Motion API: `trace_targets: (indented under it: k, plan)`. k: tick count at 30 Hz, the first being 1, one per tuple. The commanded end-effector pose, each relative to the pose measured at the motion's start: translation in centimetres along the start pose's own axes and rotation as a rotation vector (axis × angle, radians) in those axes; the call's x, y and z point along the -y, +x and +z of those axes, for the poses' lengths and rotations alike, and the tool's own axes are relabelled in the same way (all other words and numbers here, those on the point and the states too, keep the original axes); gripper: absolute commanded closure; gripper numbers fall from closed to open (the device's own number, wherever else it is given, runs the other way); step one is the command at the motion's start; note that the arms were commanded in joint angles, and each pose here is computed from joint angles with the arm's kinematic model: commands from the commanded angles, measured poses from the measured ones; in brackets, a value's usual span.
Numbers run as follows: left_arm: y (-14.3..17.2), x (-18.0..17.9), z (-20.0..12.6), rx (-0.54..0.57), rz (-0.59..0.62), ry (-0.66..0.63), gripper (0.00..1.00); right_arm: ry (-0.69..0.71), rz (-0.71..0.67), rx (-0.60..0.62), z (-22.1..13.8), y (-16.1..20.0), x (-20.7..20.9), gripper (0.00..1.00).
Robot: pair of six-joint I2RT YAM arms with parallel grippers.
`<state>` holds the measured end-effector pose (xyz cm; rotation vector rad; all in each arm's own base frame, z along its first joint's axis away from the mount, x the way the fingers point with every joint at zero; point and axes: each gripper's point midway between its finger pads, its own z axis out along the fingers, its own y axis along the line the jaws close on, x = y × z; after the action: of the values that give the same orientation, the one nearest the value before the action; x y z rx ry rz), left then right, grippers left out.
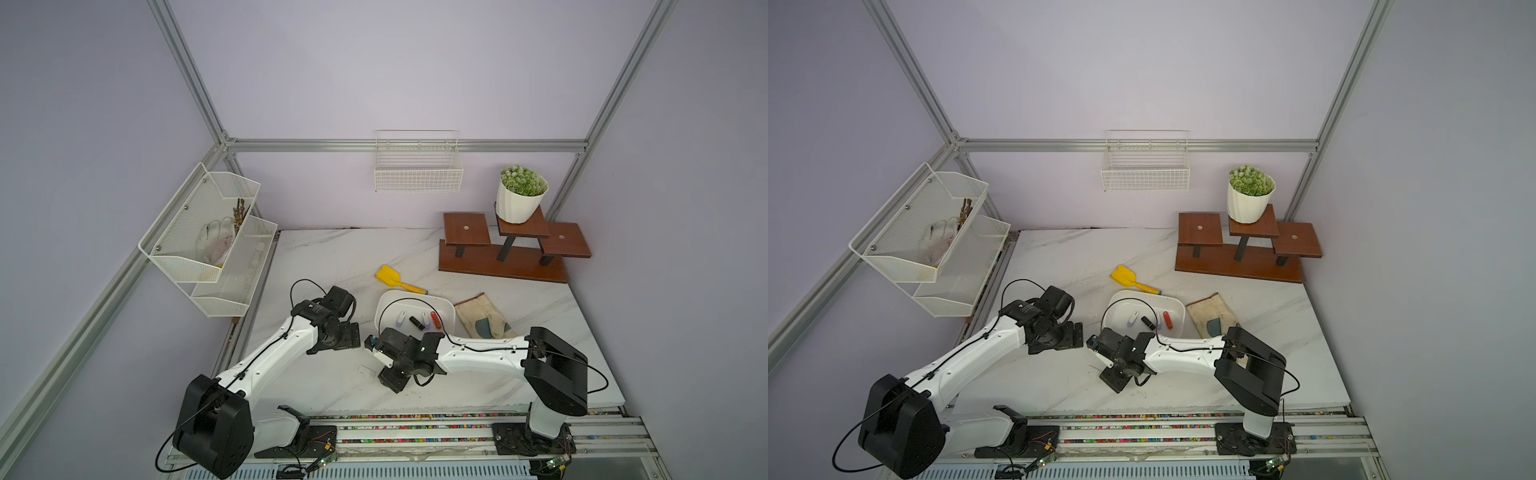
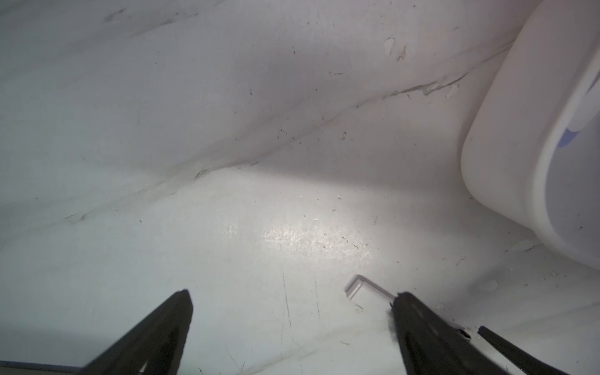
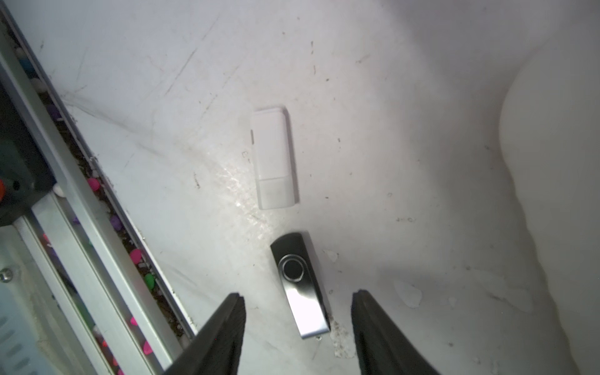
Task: Put the usb flash drive into the storage box
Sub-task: Pick up the USB flash from the center of the board.
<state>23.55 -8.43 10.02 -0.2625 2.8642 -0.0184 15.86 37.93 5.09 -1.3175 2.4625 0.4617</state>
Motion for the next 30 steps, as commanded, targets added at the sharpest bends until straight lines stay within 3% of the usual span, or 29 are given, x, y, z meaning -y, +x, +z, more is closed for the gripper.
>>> trace_targets:
  k: [1, 11, 25, 30]
  plan:
    - [0.1, -0.7, -0.3, 0.01, -0.01, -0.007, 0.0, 0.023, -0.039, 0.004, 0.4, -0.4, -0.3, 0.43]
    - [-0.1, -0.9, -0.4, 0.016, -0.02, 0.007, 0.0, 0.074, -0.085, -0.058, 2.0, 0.5, -0.2, 0.46]
    - [-0.1, -0.9, -0.2, 0.013, -0.019, 0.006, 0.0, 0.143, -0.159, -0.227, 2.9, 3.0, 0.6, 0.64]
    - [-0.1, -0.9, -0.2, 0.013, -0.02, 0.008, 0.0, 0.153, -0.16, -0.286, 3.3, 4.2, 0.9, 0.75]
